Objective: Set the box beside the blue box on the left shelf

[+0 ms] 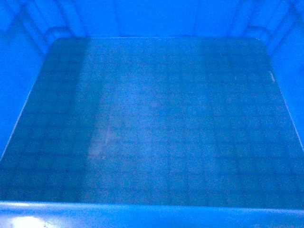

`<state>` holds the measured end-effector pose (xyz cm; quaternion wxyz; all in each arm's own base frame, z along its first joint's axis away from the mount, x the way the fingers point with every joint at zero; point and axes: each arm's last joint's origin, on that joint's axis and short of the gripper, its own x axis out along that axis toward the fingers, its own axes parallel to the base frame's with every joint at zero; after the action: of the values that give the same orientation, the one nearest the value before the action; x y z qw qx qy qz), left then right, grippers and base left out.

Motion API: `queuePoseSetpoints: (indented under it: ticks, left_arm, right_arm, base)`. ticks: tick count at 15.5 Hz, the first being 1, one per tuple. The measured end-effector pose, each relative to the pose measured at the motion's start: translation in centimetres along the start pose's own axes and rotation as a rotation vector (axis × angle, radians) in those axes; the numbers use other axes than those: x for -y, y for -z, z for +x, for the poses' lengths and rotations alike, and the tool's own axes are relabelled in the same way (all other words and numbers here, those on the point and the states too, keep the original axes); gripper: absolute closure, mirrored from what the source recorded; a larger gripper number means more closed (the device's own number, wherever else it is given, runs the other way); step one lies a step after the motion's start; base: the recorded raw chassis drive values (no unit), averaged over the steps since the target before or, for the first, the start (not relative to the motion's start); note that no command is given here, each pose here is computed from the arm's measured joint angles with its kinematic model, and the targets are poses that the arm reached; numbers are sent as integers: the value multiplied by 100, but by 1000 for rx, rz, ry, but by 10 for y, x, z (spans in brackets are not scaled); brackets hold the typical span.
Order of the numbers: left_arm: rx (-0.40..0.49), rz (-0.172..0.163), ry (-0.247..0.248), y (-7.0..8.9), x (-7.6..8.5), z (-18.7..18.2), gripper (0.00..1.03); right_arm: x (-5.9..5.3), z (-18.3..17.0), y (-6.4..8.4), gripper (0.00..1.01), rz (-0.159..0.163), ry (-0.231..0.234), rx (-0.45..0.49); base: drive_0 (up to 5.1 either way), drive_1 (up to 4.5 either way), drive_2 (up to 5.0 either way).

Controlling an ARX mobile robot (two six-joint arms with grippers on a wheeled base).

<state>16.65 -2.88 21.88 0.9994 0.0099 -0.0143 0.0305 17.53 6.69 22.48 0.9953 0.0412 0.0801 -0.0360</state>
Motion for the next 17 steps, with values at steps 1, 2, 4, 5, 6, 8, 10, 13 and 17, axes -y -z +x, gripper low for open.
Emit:
queuePoseSetpoints:
  ticks: [1, 2, 4, 5, 6, 8, 10, 13, 17]
  left_arm:
    - [-2, 0, 0, 0, 0, 0, 91]
    - [3, -1, 0, 0, 0, 0, 91]
    - [1, 0, 0, 0, 0, 0, 91]
    - [-1, 0, 0, 0, 0, 0, 91]
    - [1, -1, 0, 0, 0, 0, 91]
    - [0, 0, 1, 0, 0, 0, 91]
    - [1, -1, 0, 0, 0, 0, 91]
    - [0, 0, 0, 0, 0, 0, 91]
    - [-2, 0, 0, 1, 0, 0, 91]
  right_arm:
    - [0, 0, 0, 82, -1, 1, -3]
    - [0, 0, 0, 82, 0, 0, 0]
    - [0, 0, 0, 82, 0, 0, 0]
    - [0, 0, 0, 82, -1, 1, -3]
    - [0, 0, 0, 82, 1, 0, 1]
    - [0, 0, 0, 82, -1, 2, -2]
    - [0, 0, 0, 82, 0, 0, -1]
    - [0, 0, 1, 82, -1, 1, -2]
    - [0, 0, 1, 82, -2, 1, -5]
  base:
    - [-11, 418, -440]
    - [-8, 420, -437]
    - [-2, 427, -431]
    - [-9, 420, -438]
    - [-6, 423, -434]
    - [-2, 427, -431]
    - [1, 430, -428]
    - [5, 434, -423]
    - [5, 434, -424]
